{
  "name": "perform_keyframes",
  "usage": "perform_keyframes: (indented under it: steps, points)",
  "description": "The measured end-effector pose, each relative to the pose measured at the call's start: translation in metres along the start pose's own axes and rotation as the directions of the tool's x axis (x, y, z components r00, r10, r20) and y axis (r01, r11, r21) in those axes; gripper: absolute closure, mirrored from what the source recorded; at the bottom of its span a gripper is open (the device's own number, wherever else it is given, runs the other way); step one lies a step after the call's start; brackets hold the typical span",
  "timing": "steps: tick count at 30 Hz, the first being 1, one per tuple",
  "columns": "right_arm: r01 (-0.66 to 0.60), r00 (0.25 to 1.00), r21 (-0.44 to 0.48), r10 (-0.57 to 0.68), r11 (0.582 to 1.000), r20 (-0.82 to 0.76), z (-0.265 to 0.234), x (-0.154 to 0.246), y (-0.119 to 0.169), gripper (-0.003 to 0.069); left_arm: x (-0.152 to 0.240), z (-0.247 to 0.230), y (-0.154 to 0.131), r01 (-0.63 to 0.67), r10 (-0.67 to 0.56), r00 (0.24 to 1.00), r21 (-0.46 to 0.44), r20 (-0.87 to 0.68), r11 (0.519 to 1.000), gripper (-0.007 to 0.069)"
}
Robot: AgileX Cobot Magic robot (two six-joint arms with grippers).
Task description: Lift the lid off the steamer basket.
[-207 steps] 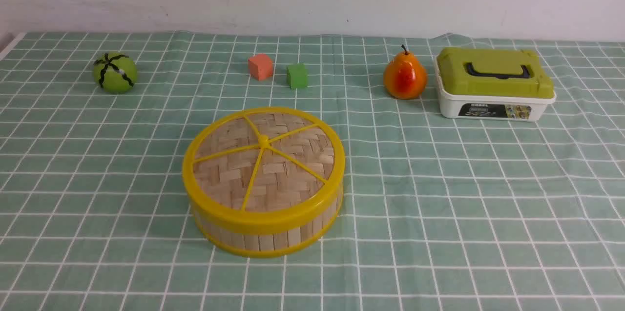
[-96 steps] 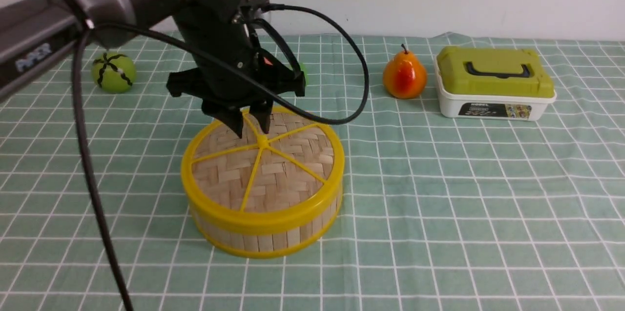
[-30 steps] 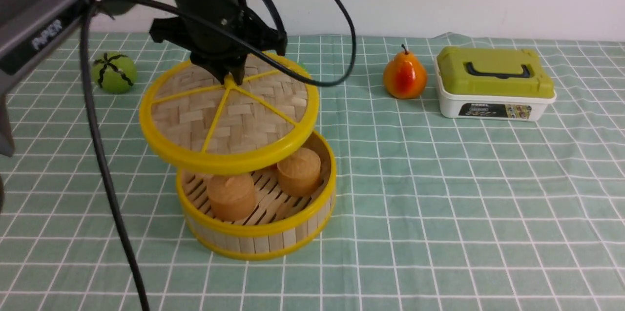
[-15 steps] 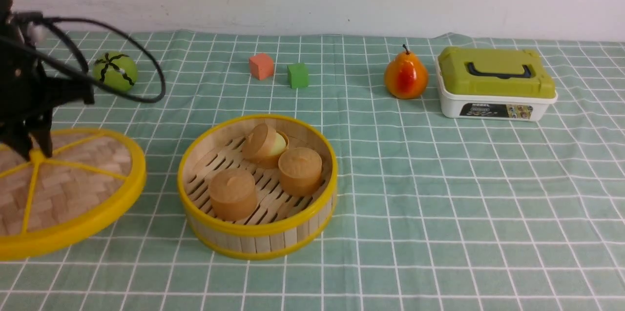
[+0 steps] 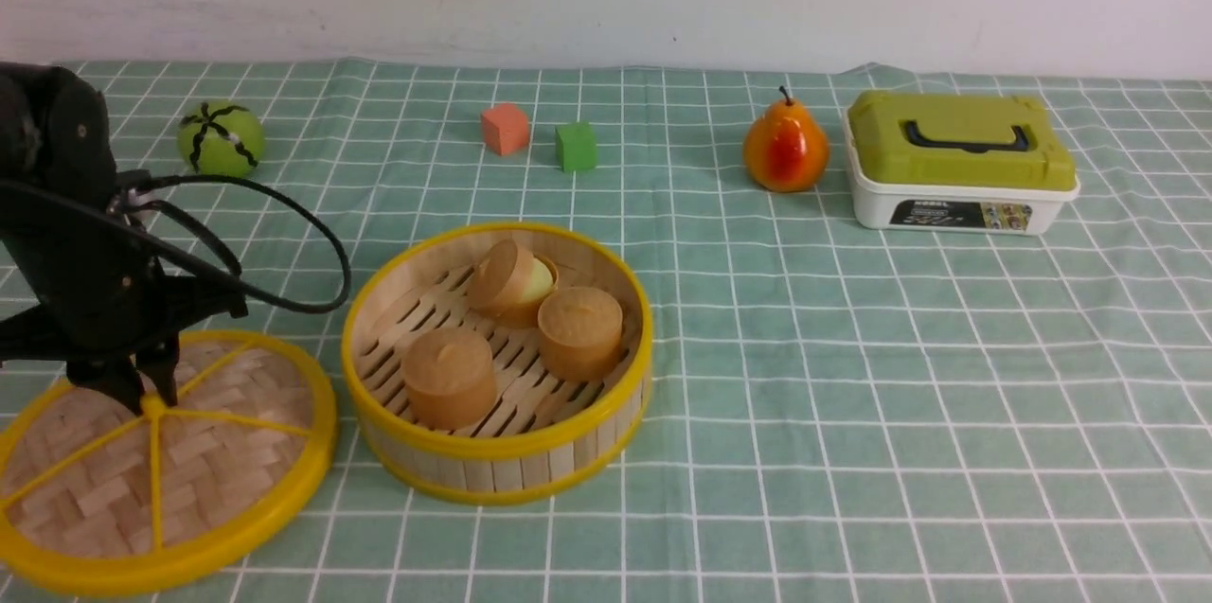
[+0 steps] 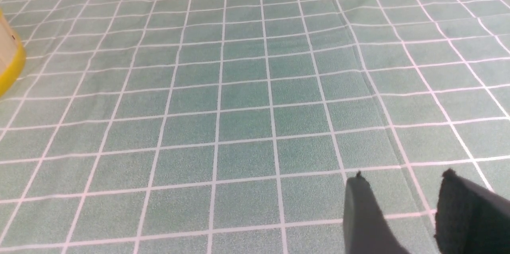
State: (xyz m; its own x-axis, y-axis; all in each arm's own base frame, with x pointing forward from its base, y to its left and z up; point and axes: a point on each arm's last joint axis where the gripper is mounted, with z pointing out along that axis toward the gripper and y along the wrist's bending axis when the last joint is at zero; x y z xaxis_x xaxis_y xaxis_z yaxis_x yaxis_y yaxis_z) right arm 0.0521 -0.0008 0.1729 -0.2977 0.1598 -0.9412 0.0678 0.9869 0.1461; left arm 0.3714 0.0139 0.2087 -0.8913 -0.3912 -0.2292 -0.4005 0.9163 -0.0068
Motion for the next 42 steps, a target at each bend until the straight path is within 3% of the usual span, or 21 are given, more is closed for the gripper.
perform_keyframes:
  steps: [10,16,20,22,26,29,34,36,39,42]
  points:
    - [0.0,1.0,0.0,0.0,1.0,0.0,0.0,0.0,0.0,0.0418,0.01,0.004,-0.042,-0.12,0.117,0.992,0.067,0.056,0.99,0.0517]
    - [0.0,1.0,0.0,0.0,1.0,0.0,0.0,0.0,0.0,0.0418,0.013,0.004,-0.047,-0.127,0.123,0.991,0.075,0.054,0.989,0.0505]
    - [0.0,1.0,0.0,0.0,1.0,0.0,0.0,0.0,0.0,0.0418,0.014,0.0,-0.046,-0.111,0.107,0.993,0.076,0.046,0.991,0.041]
    - [0.0,1.0,0.0,0.0,1.0,0.0,0.0,0.0,0.0,0.0418,0.013,-0.014,-0.046,-0.112,0.107,0.993,0.077,0.057,0.991,0.0315]
    - [0.0,1.0,0.0,0.0,1.0,0.0,0.0,0.0,0.0,0.0418,0.008,-0.051,-0.043,-0.142,0.134,0.986,0.073,0.098,0.987,0.0242]
    - [0.0,1.0,0.0,0.0,1.0,0.0,0.0,0.0,0.0,0.0418,0.01,-0.074,-0.039,-0.191,0.184,0.978,0.059,0.099,0.98,0.0272]
    - [0.0,1.0,0.0,0.0,1.0,0.0,0.0,0.0,0.0,0.0418,0.028,-0.118,-0.026,-0.209,0.198,0.974,0.094,0.113,0.973,0.0555]
    - [0.0,1.0,0.0,0.0,1.0,0.0,0.0,0.0,0.0,0.0418,0.038,-0.128,-0.023,-0.226,0.205,0.967,0.135,0.149,0.965,0.0633]
    - [0.0,1.0,0.0,0.0,1.0,0.0,0.0,0.0,0.0,0.0418,0.056,-0.138,-0.019,-0.27,0.228,0.952,0.209,0.204,0.94,0.0638]
    - [0.0,1.0,0.0,0.0,1.0,0.0,0.0,0.0,0.0,0.0418,0.097,-0.148,-0.01,-0.368,0.266,0.913,0.349,0.308,0.862,0.0638]
